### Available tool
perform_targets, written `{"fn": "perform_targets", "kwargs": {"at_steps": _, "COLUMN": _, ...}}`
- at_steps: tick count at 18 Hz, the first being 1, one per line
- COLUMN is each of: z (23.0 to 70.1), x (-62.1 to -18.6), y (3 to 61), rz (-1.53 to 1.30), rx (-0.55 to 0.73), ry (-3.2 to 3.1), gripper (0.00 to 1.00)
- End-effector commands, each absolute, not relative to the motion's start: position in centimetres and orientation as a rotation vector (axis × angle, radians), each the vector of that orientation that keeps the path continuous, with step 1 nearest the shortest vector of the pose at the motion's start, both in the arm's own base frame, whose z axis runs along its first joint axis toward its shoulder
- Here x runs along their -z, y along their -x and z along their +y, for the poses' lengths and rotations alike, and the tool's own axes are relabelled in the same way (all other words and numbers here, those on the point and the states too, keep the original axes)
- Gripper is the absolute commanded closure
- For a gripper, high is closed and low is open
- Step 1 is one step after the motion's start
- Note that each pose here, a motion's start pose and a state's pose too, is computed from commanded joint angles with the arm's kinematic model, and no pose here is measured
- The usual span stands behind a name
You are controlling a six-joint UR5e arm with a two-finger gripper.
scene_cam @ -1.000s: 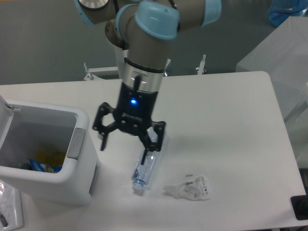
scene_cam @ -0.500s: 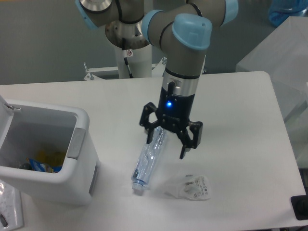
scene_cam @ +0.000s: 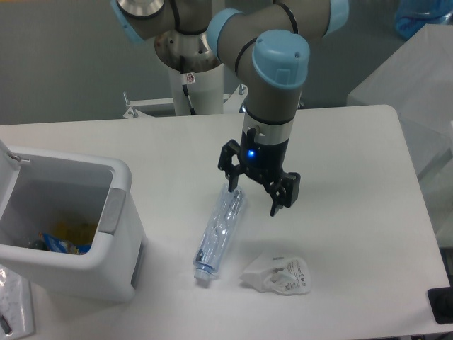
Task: Open the trash can
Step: 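Lift the gripper away from the open bin toward the bottle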
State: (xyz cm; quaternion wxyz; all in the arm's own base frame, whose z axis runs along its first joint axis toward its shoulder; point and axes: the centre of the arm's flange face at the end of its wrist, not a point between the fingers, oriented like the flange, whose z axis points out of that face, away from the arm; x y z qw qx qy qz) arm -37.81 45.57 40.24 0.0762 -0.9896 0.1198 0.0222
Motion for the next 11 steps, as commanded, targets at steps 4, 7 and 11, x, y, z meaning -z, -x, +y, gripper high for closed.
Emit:
{"fn": "perform_targets", "kwargs": {"at_steps": 4, "z": 44.73, "x": -40.79, "y": 37.47, "rz": 0.363, "rx": -0.067, "ry": 3.022, "gripper": 0.0}}
{"fn": "perform_targets", "kwargs": {"at_steps": 7, "z": 44.8, "x": -40.93, "y": 37.56, "rz": 0.363, "rx": -0.071, "ry": 3.021, "gripper": 0.0}}
{"fn": "perform_targets", "kwargs": {"at_steps": 11, "z": 44.58, "x": -40.92, "y": 37.7, "rz": 0.356, "rx": -0.069, "ry": 3.022, "gripper": 0.0}}
